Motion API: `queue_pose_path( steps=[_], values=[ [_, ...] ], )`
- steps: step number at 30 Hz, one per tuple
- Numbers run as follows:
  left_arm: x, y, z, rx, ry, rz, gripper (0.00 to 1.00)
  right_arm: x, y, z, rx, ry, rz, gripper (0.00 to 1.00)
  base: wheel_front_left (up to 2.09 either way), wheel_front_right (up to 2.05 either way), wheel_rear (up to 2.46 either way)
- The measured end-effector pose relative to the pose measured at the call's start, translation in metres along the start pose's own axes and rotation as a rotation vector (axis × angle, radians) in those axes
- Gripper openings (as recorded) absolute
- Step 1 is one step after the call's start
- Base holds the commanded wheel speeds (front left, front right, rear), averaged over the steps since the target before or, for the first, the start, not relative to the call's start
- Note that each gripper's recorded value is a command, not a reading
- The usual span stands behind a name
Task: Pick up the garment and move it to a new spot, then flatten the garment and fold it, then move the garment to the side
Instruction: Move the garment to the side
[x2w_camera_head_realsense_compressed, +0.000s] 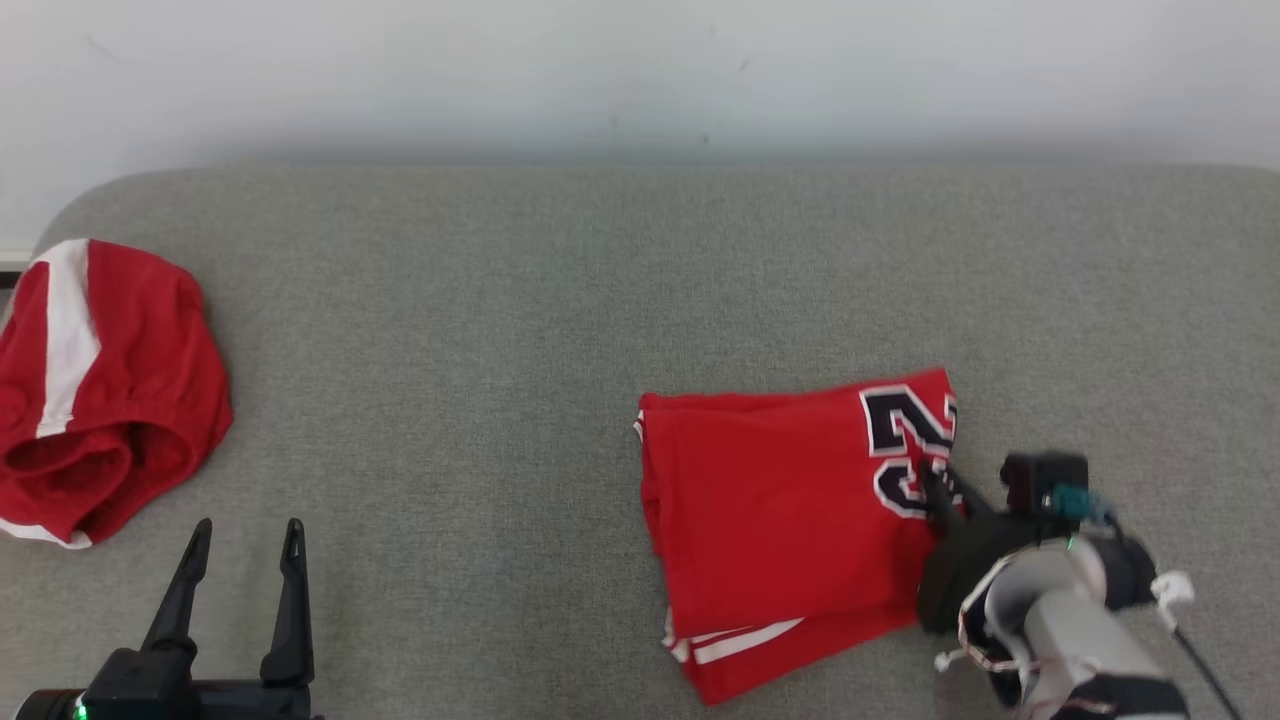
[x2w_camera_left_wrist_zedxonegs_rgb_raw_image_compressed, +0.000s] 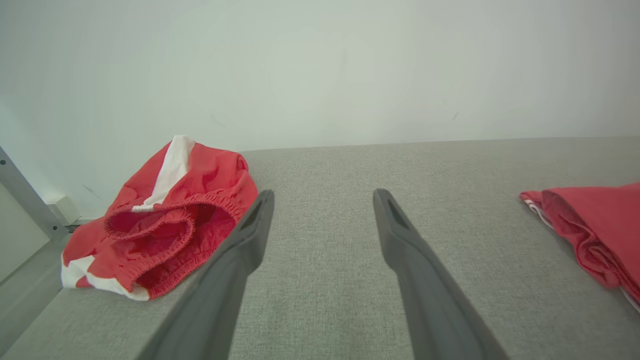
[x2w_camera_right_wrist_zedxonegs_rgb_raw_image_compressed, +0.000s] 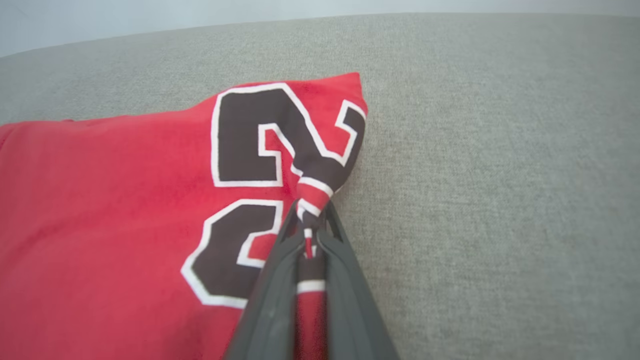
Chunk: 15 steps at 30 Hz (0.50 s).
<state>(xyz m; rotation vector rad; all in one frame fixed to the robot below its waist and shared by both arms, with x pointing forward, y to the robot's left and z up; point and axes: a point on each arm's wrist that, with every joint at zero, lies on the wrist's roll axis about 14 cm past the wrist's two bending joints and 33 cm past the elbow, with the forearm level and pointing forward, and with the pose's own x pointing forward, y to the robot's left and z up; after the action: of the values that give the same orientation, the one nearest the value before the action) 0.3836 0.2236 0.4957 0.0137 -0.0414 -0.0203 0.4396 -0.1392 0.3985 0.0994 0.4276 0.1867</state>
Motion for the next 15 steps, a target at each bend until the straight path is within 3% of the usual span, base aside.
queue_pose_path(
  steps=[7, 10, 15],
  values=[
    [0.014, -0.008, -0.01, -0.005, 0.023, -0.033, 1.0, 0.027, -0.026, 0.061, -0.143, -0.084, -0.01, 0.0, 0.0, 0.0, 0.0],
    [0.034, -0.013, -0.013, 0.001, 0.021, -0.072, 1.0, 0.041, -0.053, 0.088, -0.199, -0.112, -0.05, 0.0, 0.0, 0.0, 0.0],
    [0.061, -0.024, -0.013, 0.002, -0.002, -0.127, 1.0, 0.058, -0.087, 0.1, -0.264, -0.098, -0.1, 0.0, 0.0, 0.0, 0.0]
  ],
)
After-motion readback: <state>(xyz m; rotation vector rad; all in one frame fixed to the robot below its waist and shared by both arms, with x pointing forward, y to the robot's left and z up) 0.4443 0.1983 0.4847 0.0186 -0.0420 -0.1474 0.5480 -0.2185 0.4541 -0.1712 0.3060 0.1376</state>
